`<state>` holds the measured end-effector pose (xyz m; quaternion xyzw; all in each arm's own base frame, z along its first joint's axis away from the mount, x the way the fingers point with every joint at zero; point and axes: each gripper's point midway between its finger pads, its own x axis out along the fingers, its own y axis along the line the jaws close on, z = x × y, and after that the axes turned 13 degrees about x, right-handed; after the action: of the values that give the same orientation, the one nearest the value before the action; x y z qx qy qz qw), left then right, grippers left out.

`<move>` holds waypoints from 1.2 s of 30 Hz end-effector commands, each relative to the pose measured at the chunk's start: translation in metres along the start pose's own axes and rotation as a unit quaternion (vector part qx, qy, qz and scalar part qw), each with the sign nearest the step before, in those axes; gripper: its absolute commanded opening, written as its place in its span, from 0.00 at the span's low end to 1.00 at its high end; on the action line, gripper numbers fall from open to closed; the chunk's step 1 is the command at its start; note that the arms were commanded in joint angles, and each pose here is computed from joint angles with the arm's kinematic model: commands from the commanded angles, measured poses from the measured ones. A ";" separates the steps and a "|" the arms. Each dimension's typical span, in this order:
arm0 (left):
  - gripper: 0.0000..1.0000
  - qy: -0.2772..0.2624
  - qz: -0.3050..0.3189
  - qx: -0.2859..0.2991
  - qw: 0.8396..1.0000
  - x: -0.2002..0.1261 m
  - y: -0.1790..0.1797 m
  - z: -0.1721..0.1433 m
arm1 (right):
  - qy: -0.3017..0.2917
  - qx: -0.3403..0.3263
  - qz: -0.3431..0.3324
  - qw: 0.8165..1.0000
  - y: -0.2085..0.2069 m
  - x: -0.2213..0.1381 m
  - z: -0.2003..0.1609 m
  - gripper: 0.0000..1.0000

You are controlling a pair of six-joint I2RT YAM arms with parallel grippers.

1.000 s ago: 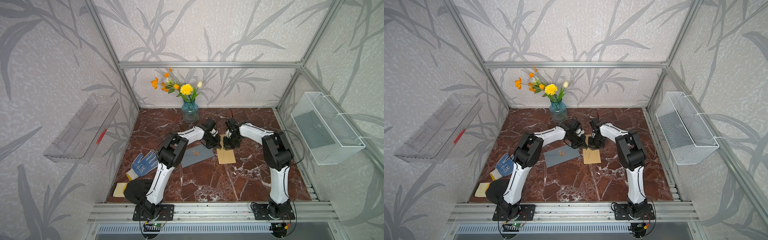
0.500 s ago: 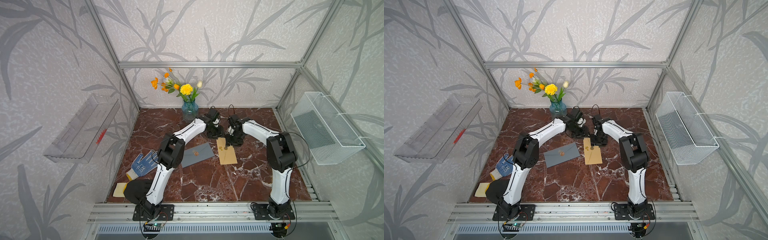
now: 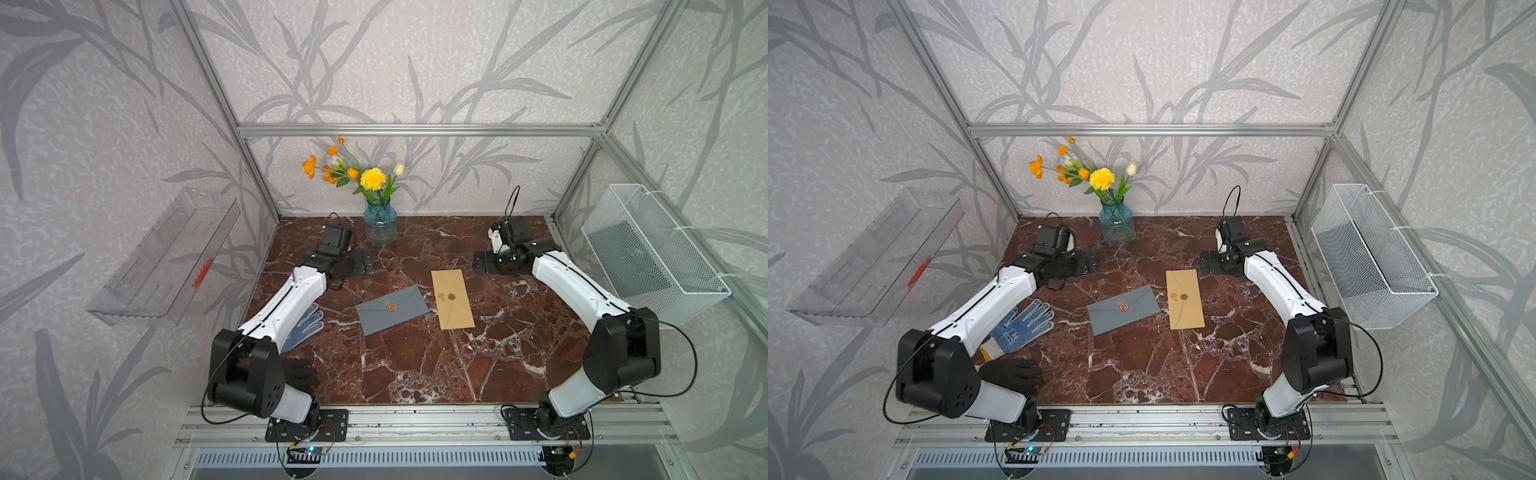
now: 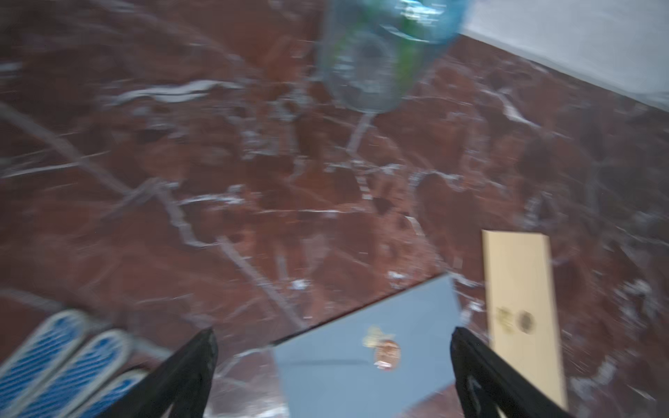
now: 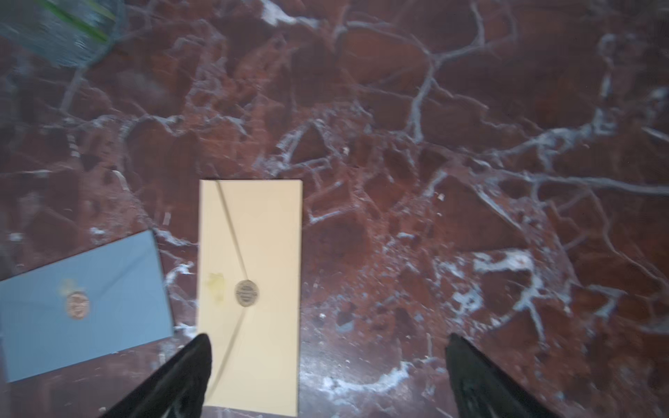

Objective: Fold the letter paper in half and place it into the envelope
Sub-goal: Reset both arms

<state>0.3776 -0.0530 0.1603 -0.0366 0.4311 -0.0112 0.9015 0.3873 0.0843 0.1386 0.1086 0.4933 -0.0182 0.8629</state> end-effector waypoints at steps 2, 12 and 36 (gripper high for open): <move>1.00 -0.037 0.111 0.000 0.993 -0.009 0.071 -0.008 | -0.127 -0.031 -0.087 0.988 -0.046 -0.004 0.011 0.99; 1.00 -0.090 0.210 0.000 0.974 0.000 0.124 -0.034 | -0.192 -0.012 -0.107 0.975 -0.086 0.023 -0.015 0.99; 1.00 -0.255 0.146 0.068 0.954 0.052 0.107 -0.031 | -0.339 -0.029 -0.035 0.940 -0.074 0.037 -0.003 0.99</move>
<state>0.3764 0.0618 0.0754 0.0691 0.2165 0.1347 0.9645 0.3827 0.0131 0.0663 0.0455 0.2150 -0.0769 0.9725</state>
